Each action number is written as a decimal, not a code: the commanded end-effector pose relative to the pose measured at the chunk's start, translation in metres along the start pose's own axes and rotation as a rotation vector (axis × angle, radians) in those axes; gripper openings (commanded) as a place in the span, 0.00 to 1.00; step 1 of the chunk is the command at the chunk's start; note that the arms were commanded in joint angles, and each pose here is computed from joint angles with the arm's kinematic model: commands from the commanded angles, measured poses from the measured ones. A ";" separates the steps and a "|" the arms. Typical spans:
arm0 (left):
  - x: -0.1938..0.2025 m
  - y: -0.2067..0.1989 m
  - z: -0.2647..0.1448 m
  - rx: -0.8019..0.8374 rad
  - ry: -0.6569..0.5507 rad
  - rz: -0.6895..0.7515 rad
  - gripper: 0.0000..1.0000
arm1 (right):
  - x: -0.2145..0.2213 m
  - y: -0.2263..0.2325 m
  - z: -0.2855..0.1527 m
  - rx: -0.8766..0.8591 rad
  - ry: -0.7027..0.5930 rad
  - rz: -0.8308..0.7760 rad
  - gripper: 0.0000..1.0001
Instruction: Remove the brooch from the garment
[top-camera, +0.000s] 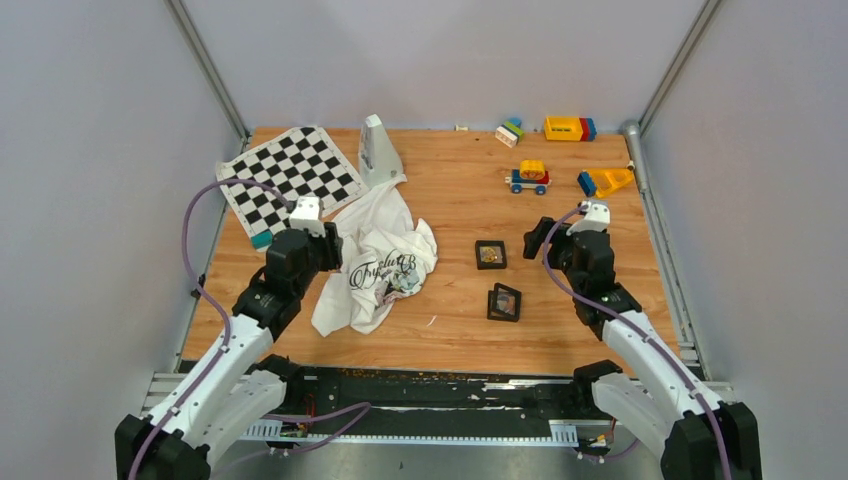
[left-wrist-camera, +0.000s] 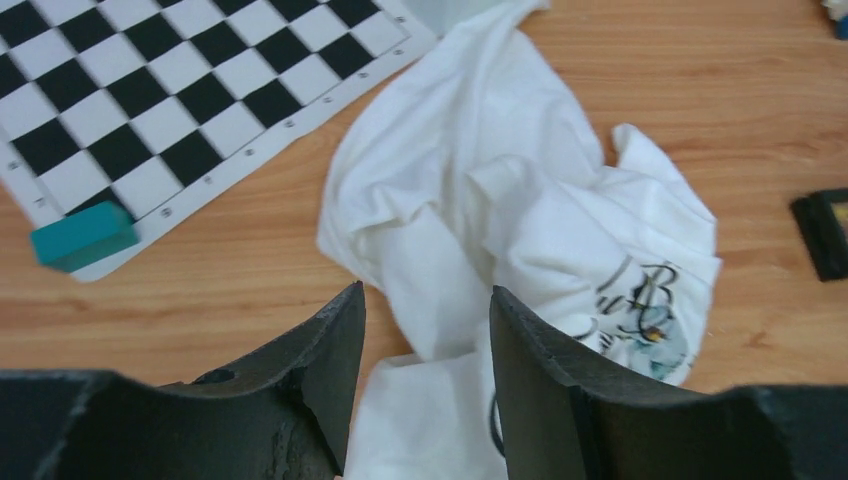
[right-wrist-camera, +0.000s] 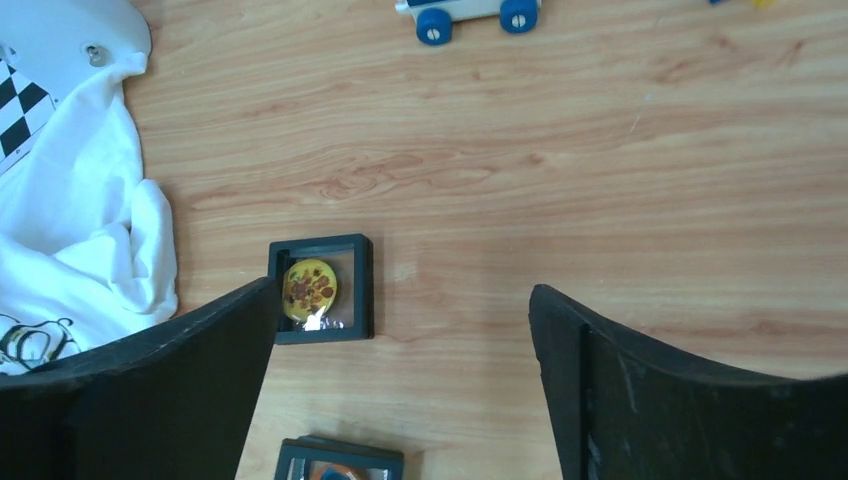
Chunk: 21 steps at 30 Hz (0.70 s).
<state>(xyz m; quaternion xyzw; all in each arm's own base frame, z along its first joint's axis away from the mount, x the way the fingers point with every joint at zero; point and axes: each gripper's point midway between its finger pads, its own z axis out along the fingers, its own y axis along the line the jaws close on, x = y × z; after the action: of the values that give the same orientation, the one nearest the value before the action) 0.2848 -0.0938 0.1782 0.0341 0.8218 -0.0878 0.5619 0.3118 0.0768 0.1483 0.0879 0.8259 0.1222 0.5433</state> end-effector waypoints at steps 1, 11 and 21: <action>-0.024 0.052 0.001 -0.218 -0.100 0.022 0.58 | -0.041 0.010 -0.001 -0.074 -0.224 -0.107 1.00; 0.002 0.089 0.034 -0.366 -0.237 0.218 0.69 | -0.033 -0.004 0.001 -0.057 -0.322 -0.259 1.00; 0.004 0.111 0.058 -0.410 -0.262 0.260 0.74 | -0.018 -0.048 0.023 0.036 -0.374 -0.231 1.00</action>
<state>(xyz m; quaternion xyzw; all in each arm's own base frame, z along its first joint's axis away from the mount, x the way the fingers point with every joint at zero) 0.3307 -0.0043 0.0924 0.0517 0.7934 0.1503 0.5876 0.3213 0.0377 0.1176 0.0174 0.7595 0.0327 0.6495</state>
